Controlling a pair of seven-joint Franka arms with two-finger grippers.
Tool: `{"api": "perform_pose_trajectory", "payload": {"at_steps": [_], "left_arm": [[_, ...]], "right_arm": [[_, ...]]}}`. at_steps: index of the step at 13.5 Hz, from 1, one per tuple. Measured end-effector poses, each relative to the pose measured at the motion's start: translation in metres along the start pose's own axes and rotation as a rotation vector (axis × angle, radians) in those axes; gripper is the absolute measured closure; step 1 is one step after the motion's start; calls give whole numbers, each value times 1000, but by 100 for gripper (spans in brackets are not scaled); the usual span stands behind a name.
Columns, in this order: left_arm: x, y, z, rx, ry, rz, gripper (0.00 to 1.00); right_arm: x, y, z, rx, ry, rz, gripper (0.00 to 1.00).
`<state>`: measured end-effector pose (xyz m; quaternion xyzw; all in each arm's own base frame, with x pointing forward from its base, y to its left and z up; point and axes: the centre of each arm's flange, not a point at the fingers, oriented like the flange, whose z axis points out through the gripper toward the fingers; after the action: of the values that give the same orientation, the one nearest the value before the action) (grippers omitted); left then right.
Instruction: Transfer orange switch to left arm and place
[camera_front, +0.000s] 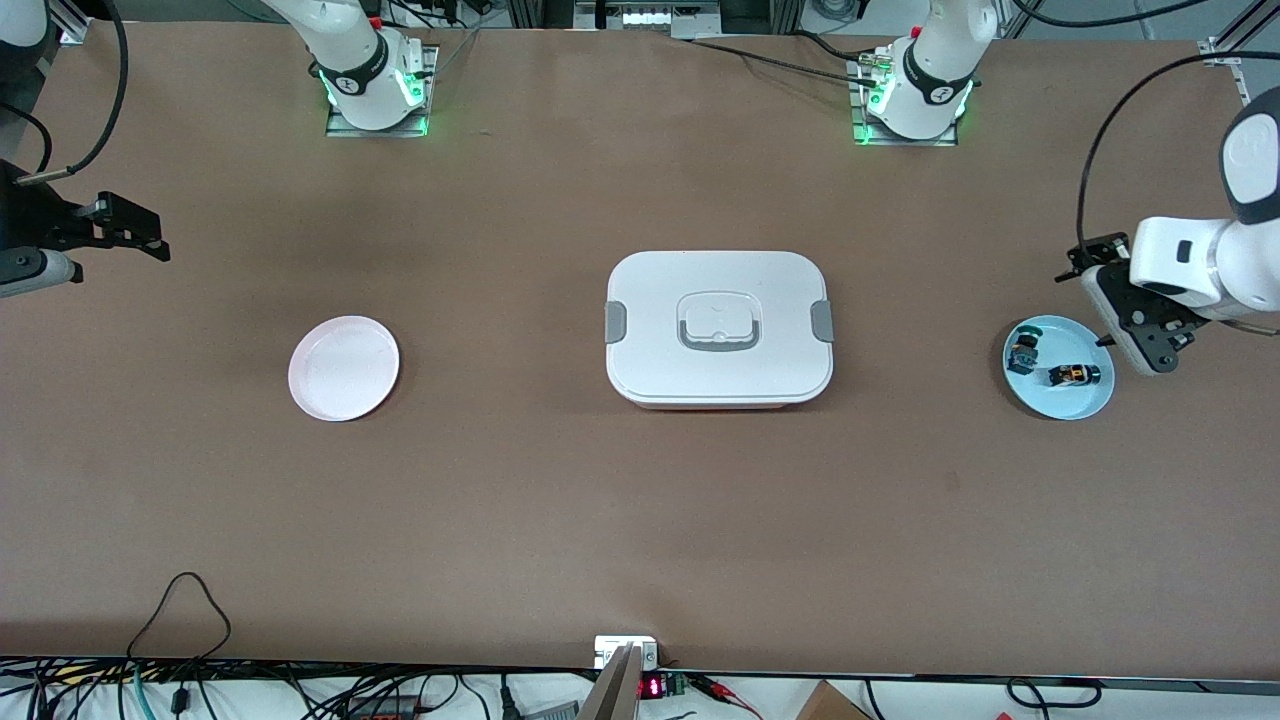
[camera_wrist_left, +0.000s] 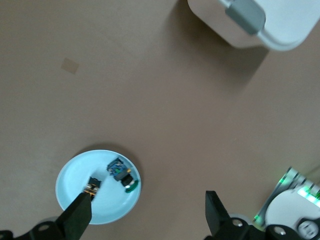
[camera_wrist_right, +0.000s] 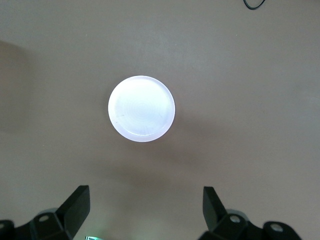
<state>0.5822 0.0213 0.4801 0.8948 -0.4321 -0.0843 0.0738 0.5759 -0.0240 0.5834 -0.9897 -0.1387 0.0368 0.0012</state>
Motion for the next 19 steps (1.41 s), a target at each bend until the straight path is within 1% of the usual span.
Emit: {"api": "perform_pose_trajectory", "payload": {"at_steps": [2, 5, 7, 8, 11, 13, 15, 19], "left_arm": [[13, 26, -14, 9, -8, -178, 0], [30, 56, -40, 50, 24, -448, 0], [24, 53, -51, 59, 46, -607, 0], [17, 46, -53, 59, 53, -665, 0], [0, 36, -68, 69, 85, -787, 0], [-10, 39, -79, 73, 99, -842, 0], [-13, 43, -85, 75, 108, -875, 0], [-18, 52, -80, 75, 109, -896, 0]], "right_arm": [[0, 0, 0, 0, 0, 0, 0], [0, 0, 0, 0, 0, 0, 0], [0, 0, 0, 0, 0, 0, 0], [0, 0, 0, 0, 0, 0, 0], [0, 0, 0, 0, 0, 0, 0], [0, 0, 0, 0, 0, 0, 0], [0, 0, 0, 0, 0, 0, 0], [0, 0, 0, 0, 0, 0, 0]]}}
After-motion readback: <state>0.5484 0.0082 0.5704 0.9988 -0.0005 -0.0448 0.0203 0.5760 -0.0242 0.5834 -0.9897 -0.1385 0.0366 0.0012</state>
